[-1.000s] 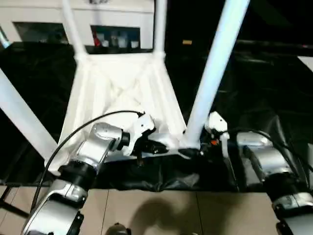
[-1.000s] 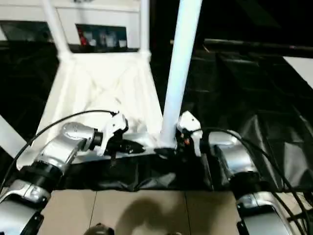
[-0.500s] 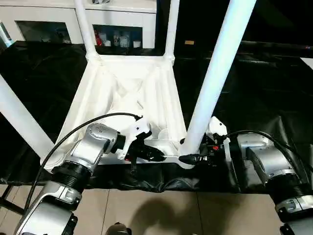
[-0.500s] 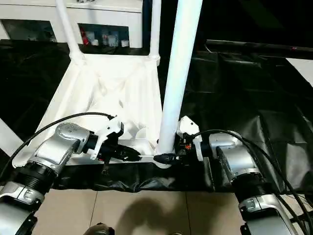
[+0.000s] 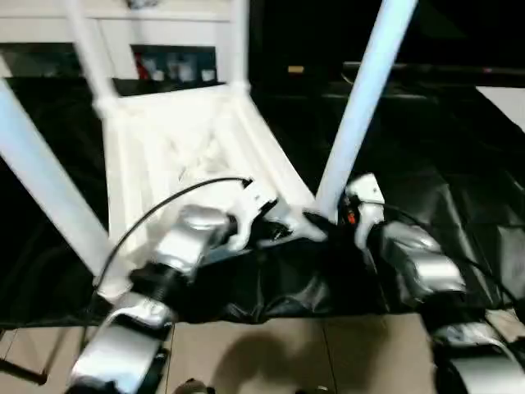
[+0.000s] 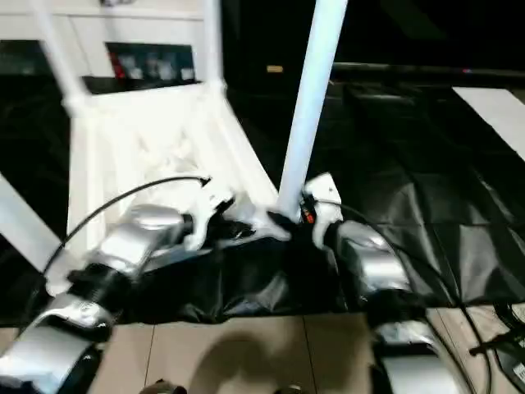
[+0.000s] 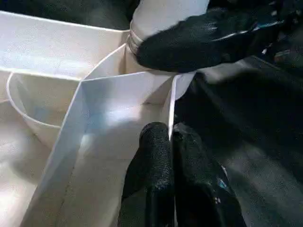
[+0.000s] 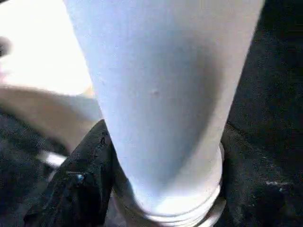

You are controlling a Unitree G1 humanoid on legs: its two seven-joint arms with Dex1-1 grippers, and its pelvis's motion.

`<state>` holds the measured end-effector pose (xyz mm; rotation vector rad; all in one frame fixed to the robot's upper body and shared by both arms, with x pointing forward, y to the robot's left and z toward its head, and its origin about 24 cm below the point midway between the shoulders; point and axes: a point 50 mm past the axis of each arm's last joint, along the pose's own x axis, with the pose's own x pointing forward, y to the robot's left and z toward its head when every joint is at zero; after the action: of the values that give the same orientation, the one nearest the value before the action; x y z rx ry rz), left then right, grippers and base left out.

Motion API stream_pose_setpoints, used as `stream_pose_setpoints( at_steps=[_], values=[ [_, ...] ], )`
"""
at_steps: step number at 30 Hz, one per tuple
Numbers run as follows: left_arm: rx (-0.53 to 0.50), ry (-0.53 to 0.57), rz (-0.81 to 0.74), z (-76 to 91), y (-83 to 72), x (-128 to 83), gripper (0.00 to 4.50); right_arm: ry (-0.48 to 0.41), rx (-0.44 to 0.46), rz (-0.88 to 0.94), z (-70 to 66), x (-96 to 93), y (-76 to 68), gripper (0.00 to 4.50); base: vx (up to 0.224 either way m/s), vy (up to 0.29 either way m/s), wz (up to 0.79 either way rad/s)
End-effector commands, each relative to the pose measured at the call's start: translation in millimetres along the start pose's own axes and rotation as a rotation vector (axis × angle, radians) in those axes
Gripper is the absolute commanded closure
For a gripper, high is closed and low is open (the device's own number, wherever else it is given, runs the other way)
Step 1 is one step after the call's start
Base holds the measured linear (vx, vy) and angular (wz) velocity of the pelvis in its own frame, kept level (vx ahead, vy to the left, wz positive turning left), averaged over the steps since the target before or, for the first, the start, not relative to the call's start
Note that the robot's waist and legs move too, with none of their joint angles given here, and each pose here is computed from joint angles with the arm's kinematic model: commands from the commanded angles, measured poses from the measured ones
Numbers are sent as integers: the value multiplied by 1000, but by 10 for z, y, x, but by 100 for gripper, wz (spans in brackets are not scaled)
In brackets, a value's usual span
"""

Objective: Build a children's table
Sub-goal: Rotate leg to tighten

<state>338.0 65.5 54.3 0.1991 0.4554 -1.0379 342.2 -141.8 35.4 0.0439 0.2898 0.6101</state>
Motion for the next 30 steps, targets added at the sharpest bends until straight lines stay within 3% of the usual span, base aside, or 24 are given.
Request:
stream_pose_setpoints(
  at_steps=[1,3,5,8,14,19,30],
  values=[
    [22,-115,-6,286,-171,198,450,19,43,48,-28,242,313,180,0,0,0],
    [29,-114,-4,288,-180,208,450,16,39,54,-20,257,334,180,0,0,0],
    [52,-115,-6,288,-192,214,450,-18,28,63,30,277,362,124,0,0,0],
    [69,-136,-50,291,-211,185,450,-50,22,98,97,259,359,107,0,0,0],
    [120,-138,-166,225,-207,53,450,-27,-115,271,141,109,314,62,0,0,0],
    [151,-116,-298,141,-227,-86,450,5,-208,404,124,-71,218,62,0,0,0],
    [161,-70,-467,10,-240,-300,450,103,-228,645,42,-325,199,62,0,0,0]
  ],
)
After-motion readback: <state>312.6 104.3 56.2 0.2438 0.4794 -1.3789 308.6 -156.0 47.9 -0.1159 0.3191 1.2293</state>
